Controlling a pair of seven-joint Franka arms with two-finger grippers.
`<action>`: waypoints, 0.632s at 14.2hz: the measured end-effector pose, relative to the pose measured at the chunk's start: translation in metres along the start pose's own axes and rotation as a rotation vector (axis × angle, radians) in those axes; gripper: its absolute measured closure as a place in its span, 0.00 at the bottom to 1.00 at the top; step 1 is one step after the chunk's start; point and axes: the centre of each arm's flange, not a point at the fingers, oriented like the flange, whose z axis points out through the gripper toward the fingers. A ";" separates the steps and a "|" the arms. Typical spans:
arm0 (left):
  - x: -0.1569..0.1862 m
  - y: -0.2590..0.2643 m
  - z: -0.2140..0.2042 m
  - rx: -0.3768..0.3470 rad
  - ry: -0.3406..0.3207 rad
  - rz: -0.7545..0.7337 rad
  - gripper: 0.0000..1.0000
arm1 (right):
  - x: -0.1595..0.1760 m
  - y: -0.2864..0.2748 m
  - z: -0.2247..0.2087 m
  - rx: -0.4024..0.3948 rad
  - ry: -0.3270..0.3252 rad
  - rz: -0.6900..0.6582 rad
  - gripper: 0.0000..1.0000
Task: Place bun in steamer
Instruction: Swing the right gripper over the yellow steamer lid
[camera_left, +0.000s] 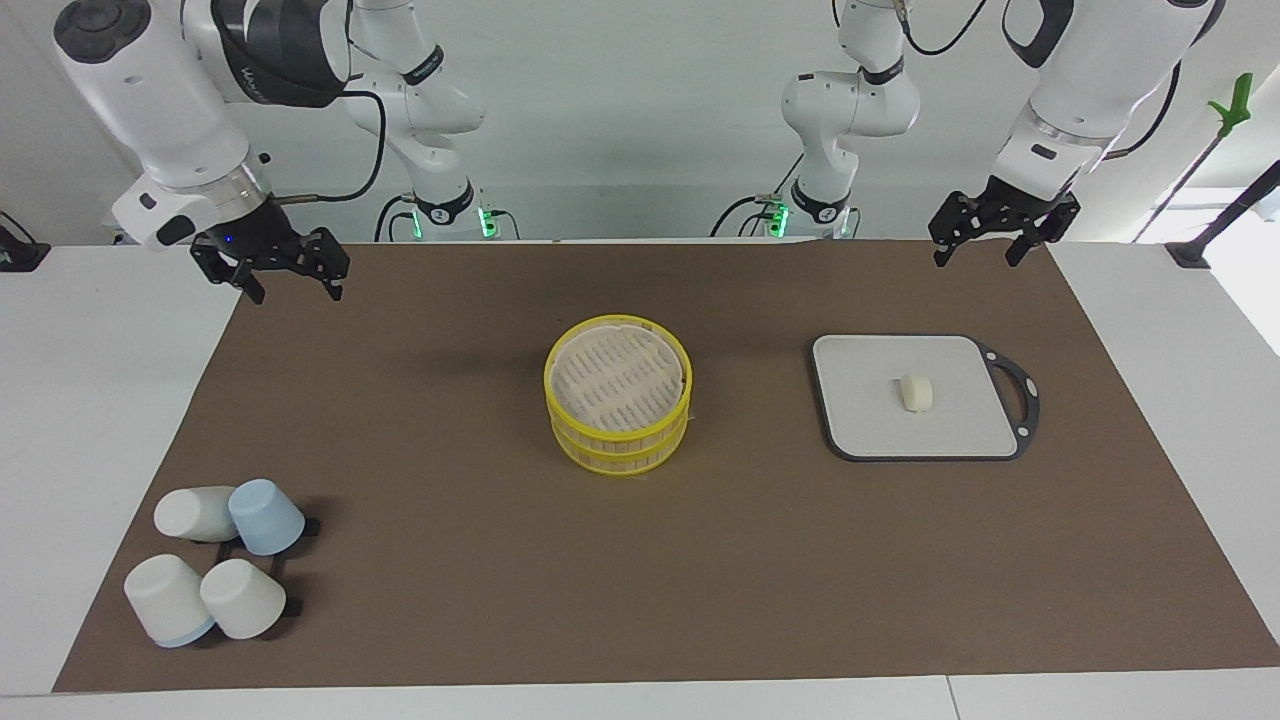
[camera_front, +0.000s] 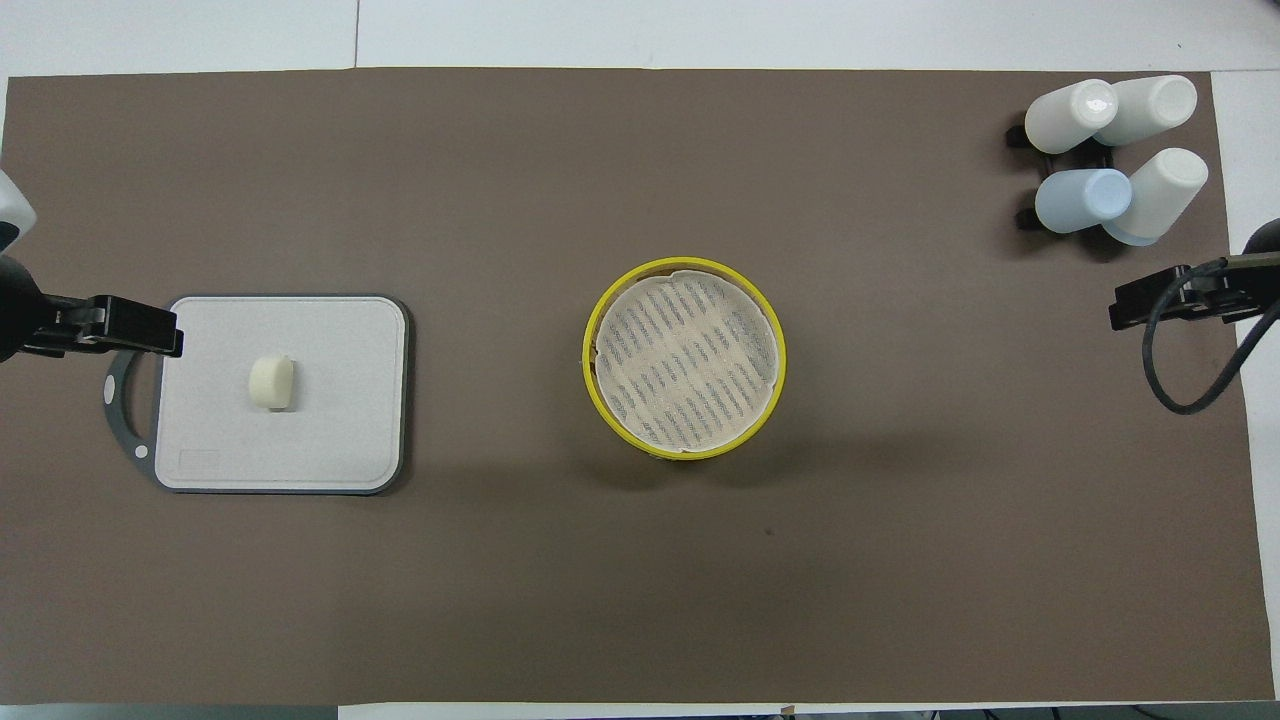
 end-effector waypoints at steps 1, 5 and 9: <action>0.000 0.000 0.000 0.000 0.000 0.000 0.00 | 0.000 0.001 0.000 0.000 0.000 0.001 0.00; 0.000 0.000 0.000 0.000 0.000 0.000 0.00 | 0.000 0.003 0.000 0.000 0.000 0.005 0.00; 0.000 0.000 0.000 0.000 0.000 0.000 0.00 | 0.001 -0.003 0.000 0.000 0.003 -0.005 0.00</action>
